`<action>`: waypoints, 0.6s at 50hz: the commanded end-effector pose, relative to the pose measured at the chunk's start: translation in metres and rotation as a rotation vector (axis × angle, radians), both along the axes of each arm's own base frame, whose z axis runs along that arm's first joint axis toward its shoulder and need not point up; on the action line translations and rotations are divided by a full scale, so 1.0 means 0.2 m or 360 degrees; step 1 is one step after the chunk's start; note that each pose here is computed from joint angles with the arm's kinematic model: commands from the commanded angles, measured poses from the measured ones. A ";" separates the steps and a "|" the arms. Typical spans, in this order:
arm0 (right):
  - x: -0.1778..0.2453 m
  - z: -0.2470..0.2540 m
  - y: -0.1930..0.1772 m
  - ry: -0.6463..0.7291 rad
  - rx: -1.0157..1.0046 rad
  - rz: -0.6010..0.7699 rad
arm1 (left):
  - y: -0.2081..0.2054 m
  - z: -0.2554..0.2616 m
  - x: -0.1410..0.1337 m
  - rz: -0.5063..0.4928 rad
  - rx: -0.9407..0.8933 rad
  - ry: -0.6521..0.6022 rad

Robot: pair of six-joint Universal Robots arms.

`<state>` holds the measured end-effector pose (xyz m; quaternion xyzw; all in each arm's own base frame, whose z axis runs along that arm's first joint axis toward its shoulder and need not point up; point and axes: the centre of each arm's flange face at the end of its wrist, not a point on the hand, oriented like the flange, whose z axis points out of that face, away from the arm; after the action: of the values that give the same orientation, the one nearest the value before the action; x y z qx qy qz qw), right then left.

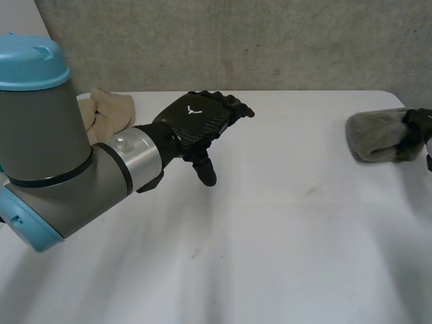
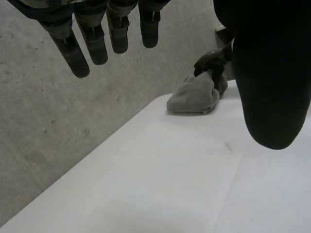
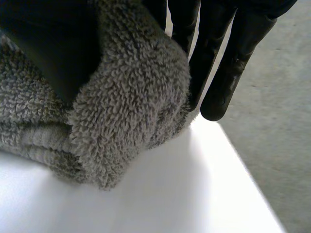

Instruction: Fold the laundry.

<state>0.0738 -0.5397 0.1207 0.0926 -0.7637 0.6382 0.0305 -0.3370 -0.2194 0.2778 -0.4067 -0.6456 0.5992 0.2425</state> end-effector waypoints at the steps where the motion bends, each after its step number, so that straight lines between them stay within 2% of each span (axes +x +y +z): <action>1: -0.11 -0.03 -0.03 0.0307 -0.0048 -0.0028 | 0.01 0.00 -0.01 -0.0013 -0.0004 0.0004; 5: -0.16 -0.03 -0.03 0.0446 -0.0050 -0.0103 | 0.03 0.00 -0.03 -0.0032 -0.0006 0.0005; 6: -0.22 -0.02 -0.04 0.0510 -0.0055 -0.0205 | 0.03 0.00 -0.03 -0.0032 -0.0006 0.0005; 10: -0.30 0.03 -0.06 0.0637 -0.0097 -0.0368 | 0.04 0.01 -0.03 -0.0035 -0.0012 0.0009; 17: -0.24 0.09 -0.01 0.0712 -0.0016 -0.0257 | 0.04 0.00 -0.02 -0.0031 0.0020 0.0009; 23: -0.22 0.20 0.10 0.0935 0.0161 -0.0198 | 0.02 -0.02 0.00 -0.0003 0.0030 0.0000; 25: -0.24 0.33 0.14 0.1055 0.0147 -0.0284 | -0.01 -0.01 0.02 0.0032 0.0015 -0.0003; 27: -0.20 0.48 0.16 0.1063 0.0052 -0.0339 | -0.07 0.02 0.08 0.0123 0.0000 0.0010; 30: -0.05 0.63 0.20 0.1041 -0.0099 -0.0296 | -0.17 0.05 0.16 0.0254 -0.0043 0.0028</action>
<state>0.0311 -0.5147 0.1857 0.2244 -0.7440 0.5461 0.3129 -0.3314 -0.2218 0.2769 -0.3966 -0.6539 0.5989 0.2374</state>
